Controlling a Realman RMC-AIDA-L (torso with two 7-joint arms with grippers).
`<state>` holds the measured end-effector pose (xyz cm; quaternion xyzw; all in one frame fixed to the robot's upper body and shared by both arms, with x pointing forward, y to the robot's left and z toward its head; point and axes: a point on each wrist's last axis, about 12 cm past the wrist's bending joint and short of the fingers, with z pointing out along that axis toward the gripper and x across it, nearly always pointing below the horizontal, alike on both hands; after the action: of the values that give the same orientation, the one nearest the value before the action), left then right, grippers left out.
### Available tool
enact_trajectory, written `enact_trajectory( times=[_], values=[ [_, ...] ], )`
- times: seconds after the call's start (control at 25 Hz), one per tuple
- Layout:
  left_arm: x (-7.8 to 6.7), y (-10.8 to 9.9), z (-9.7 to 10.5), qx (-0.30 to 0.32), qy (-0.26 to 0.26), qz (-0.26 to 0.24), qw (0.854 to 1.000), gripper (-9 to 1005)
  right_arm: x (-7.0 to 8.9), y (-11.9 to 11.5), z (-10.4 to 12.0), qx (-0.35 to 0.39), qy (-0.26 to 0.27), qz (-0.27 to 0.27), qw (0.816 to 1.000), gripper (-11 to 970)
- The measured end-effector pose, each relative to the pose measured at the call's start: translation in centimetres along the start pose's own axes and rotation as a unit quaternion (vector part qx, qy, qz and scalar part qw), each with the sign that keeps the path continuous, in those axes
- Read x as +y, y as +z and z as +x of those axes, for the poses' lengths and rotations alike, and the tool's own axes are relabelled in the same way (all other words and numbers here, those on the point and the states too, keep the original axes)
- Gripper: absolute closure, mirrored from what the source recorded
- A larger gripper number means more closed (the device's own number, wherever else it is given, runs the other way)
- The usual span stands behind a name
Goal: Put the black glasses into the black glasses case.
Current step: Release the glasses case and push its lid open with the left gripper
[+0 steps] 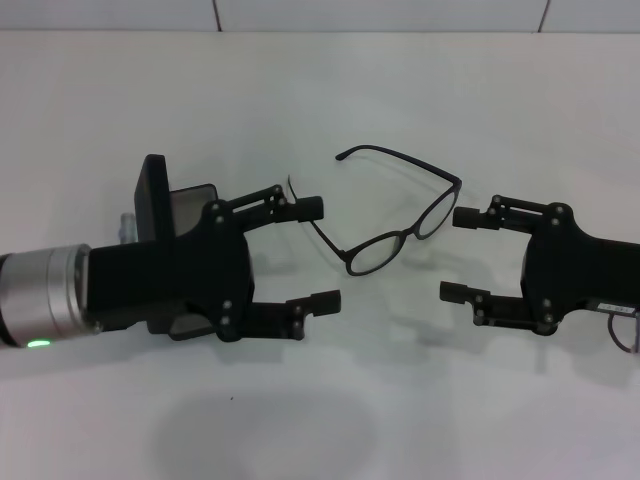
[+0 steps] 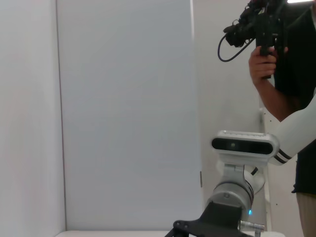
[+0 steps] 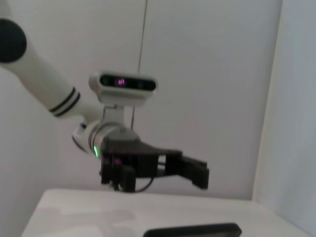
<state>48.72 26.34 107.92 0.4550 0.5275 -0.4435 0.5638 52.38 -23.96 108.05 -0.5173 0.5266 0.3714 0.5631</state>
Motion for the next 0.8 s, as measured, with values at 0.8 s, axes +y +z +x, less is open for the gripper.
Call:
enact_trajectory(
  times=[0.8],
  values=[
    [2.1,-2.1,-2.0,-0.044,-0.129,-0.074,0.988,110,0.3,-0.8,0.2,-0.022,0.004,0.036,0.999,267]
  ],
)
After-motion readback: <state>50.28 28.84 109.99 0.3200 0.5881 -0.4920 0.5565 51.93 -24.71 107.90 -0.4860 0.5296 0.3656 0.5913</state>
